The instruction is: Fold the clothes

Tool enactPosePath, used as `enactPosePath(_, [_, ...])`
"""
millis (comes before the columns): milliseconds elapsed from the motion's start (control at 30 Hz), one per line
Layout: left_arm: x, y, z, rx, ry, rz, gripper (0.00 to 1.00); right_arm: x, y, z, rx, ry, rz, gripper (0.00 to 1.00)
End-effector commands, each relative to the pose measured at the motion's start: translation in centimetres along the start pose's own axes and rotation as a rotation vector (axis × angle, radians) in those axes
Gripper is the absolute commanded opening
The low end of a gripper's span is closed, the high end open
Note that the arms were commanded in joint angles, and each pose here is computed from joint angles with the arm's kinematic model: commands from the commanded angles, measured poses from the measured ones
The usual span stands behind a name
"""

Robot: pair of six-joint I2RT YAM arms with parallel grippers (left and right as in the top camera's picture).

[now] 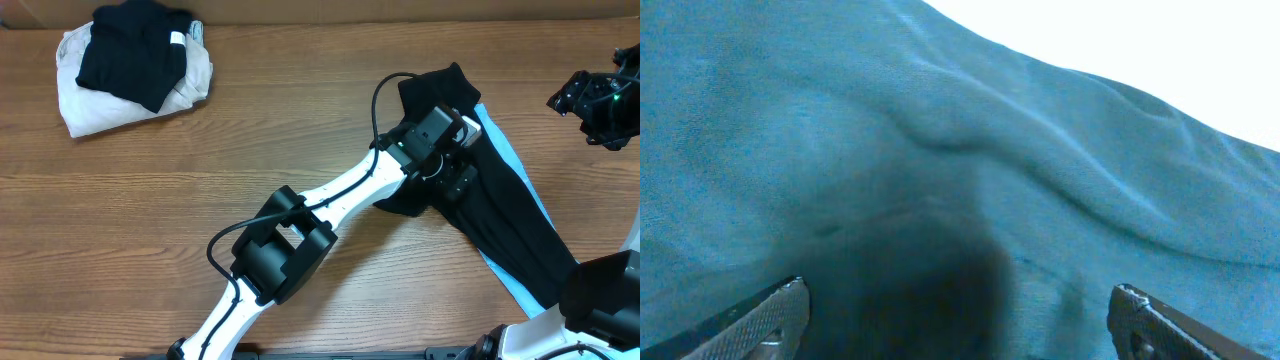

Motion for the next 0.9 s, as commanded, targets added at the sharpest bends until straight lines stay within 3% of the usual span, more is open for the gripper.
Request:
enactPosePath(0, [-1.0,-0.2,0.5,-0.014,-0.010,0.001,0.90,0.1,0.1,0.2,-0.011,0.001,0.004,0.77])
enactPosePath(100, [-0.9,-0.3,0.5,-0.015,-0.012,0.045,0.81,0.1,0.1,0.2,-0.011,0.002,0.004,0.71])
enactPosePath(267, [-0.9,-0.3,0.5,-0.010,-0.012,0.051,0.50,0.1,0.1,0.2,-0.011,0.001,0.004,0.66])
enactPosePath(333, [-0.9,-0.3,0.5,-0.010,-0.012,0.051,0.45,0.1,0.1,0.2,-0.011,0.001,0.004,0.66])
enactPosePath(733, [-1.2,-2.3,-1.2,0.038,-0.017,0.069,0.49,0.1,0.1,0.2,-0.012,0.003,0.004,0.66])
enactPosePath(767, [-1.1,-2.3,-1.2,0.042,-0.016,0.078,0.43,0.1,0.1,0.2,-0.012,0.005,0.004,0.66])
enactPosePath(867, [-0.6,-1.7,-0.8,0.039,-0.013,0.124,0.13,0.1,0.1,0.3,-0.014,0.005,0.005,0.65])
Point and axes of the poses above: each gripper's point midway between its finger pads, its own y axis back along the fingers, its own x axis along the line the jaws close on, z = x × y, the point moved 10 cm from there along y, back along the fingers, and after that the axes turned 7 degrees about -y, right-handed, at the moved point
